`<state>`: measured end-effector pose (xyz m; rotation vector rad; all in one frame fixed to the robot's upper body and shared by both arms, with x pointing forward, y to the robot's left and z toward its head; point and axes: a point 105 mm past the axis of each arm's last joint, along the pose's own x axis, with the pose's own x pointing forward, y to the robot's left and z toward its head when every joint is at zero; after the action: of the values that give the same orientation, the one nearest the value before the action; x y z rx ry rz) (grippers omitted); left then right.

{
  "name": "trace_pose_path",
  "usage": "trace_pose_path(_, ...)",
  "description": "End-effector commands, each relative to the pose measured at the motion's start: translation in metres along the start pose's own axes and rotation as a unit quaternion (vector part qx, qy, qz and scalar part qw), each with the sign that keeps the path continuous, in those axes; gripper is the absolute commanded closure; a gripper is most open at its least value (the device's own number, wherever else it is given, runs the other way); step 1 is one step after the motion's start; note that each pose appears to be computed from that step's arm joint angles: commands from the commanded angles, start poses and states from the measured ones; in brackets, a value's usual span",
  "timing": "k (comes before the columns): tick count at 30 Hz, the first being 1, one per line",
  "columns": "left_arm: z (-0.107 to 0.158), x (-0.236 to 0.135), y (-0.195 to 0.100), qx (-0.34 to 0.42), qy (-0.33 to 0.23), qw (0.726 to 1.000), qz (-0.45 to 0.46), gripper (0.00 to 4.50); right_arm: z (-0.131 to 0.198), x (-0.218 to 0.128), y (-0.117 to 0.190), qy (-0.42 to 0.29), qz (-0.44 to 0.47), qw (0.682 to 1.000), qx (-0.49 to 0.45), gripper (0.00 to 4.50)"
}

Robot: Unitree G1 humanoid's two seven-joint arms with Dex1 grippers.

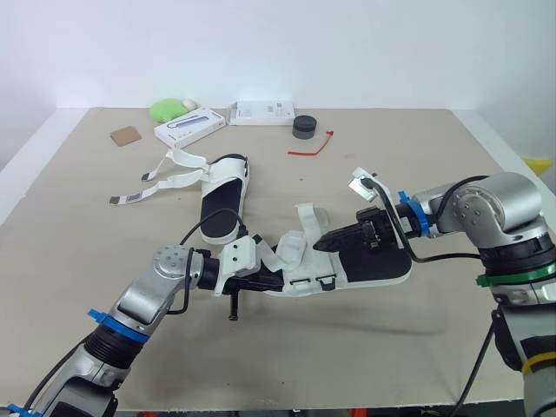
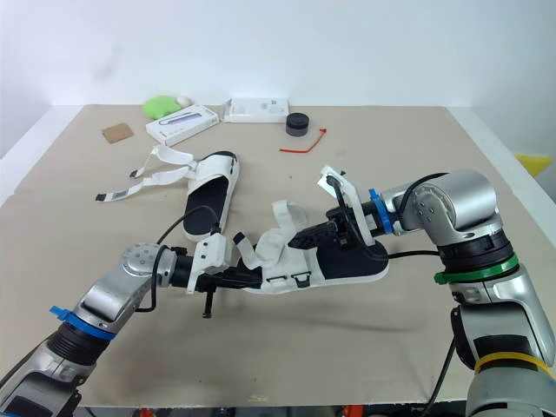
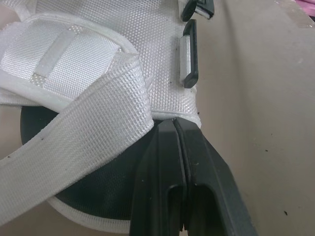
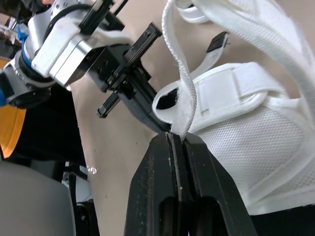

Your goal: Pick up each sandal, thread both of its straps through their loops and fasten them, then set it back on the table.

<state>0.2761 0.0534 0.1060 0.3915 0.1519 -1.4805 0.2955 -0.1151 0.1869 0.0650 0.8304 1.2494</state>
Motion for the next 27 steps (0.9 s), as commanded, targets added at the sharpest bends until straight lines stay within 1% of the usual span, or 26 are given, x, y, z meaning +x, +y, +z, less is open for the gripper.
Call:
trace_pose_path(1,-0.008,0.002,-0.005,-0.009,0.014,1.000,-0.008,4.50,-0.004,-0.001,0.009,0.009,0.007,1.000,-0.026,4.43)
trace_pose_path(14,-0.008,0.004,-0.005,-0.008,0.013,1.000,-0.011,4.50,-0.030,0.005,0.012,0.016,-0.006,0.999,-0.033,4.43)
trace_pose_path(23,-0.008,0.004,-0.004,-0.006,0.014,1.000,-0.013,4.50,-0.030,0.001,0.017,0.007,-0.010,0.999,-0.053,4.43)
trace_pose_path(24,-0.008,0.004,-0.004,-0.006,0.014,1.000,-0.013,4.50,-0.030,0.000,0.018,0.008,-0.008,0.998,-0.055,3.79)
trace_pose_path(26,-0.008,0.004,-0.004,-0.006,0.015,1.000,-0.014,4.50,-0.030,-0.003,0.019,0.013,-0.010,0.997,-0.075,3.05)
trace_pose_path(27,-0.008,0.004,-0.004,-0.006,0.015,1.000,-0.014,4.50,-0.029,-0.004,0.020,0.010,-0.011,0.996,-0.084,2.52)
